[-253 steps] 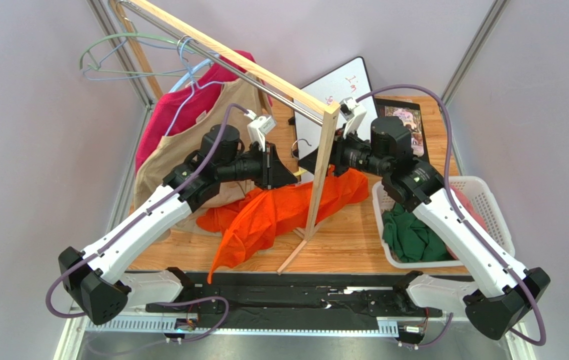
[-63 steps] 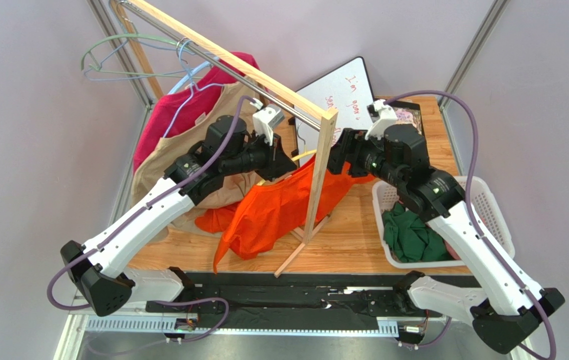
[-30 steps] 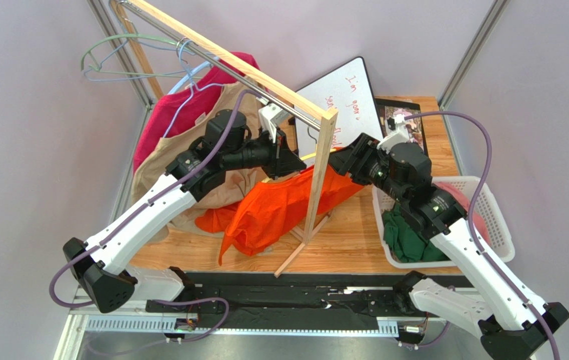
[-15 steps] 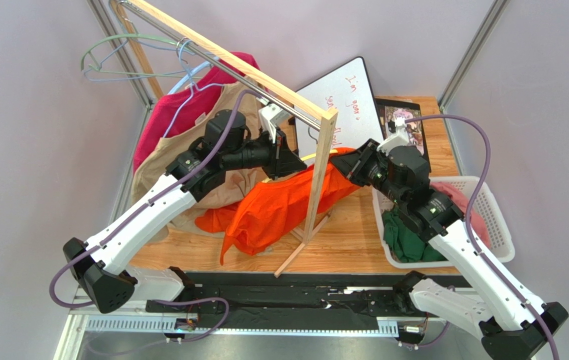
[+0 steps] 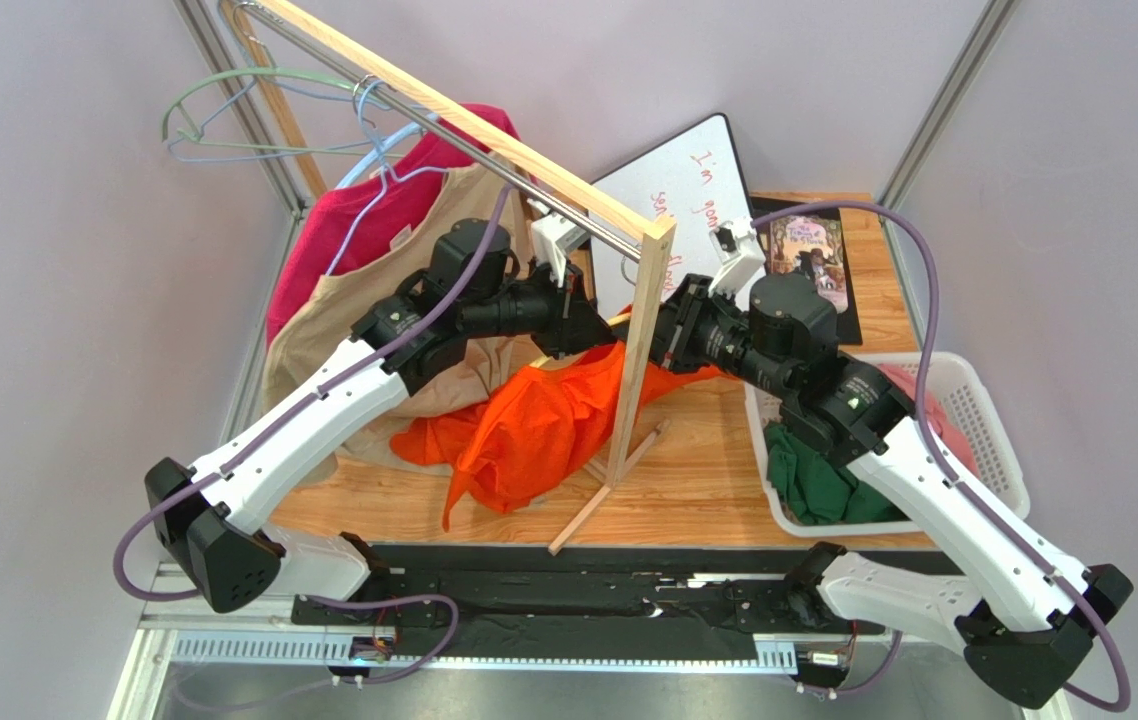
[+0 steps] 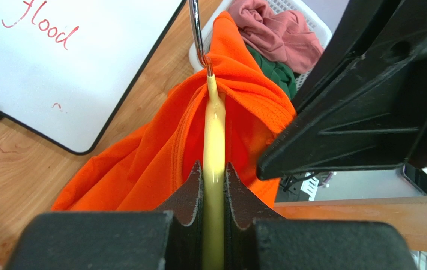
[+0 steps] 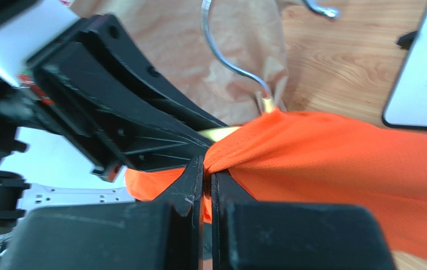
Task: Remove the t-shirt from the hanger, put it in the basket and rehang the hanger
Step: Remove the tshirt from the hanger
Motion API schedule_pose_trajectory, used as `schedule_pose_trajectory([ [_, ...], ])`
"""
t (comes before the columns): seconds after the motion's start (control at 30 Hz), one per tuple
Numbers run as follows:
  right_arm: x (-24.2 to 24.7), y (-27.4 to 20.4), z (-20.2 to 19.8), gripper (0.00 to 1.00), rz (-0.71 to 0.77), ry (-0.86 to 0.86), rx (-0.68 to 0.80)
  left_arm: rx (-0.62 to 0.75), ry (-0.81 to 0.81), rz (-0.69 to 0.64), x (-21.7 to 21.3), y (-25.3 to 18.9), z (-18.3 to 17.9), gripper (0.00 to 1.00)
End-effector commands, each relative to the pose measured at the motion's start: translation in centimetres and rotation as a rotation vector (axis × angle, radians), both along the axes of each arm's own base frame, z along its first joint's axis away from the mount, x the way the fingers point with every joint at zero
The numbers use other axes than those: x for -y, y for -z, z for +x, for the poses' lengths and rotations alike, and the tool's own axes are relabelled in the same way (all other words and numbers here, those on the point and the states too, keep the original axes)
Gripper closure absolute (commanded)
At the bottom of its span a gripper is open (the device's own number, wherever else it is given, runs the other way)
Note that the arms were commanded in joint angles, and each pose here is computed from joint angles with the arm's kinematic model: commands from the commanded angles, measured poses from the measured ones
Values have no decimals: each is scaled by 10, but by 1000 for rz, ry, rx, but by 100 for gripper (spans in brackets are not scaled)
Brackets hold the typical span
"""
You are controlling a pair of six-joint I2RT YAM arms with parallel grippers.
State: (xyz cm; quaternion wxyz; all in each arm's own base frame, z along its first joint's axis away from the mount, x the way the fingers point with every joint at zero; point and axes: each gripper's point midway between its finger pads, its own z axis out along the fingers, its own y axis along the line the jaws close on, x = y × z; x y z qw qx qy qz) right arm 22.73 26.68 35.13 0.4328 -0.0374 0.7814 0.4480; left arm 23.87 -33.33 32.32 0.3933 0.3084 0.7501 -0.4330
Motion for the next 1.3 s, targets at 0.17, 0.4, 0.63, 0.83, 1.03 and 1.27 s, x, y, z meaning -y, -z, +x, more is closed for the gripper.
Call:
schedule_pose_trajectory([
  [0.17, 61, -9, 5, 51, -156, 223, 124, 104, 18, -57, -1, -42, -2, 100],
  [0.4, 62, -41, 11, 30, -190, 211, 231, 89, 61, -63, 2, -40, -8, 100],
  [0.63, 25, -53, 25, 48, -180, 93, 306, 83, 99, -80, 5, -44, -14, 100],
  [0.83, 12, -51, 39, 57, -200, 75, 352, 79, 128, -94, 7, -49, -19, 100],
  [1.03, 8, -47, 46, 76, -216, 76, 385, 67, 138, -91, 8, -47, -20, 100],
  [1.27, 3, -39, 50, 76, -228, 60, 400, 66, 132, -100, 8, -52, -21, 100],
])
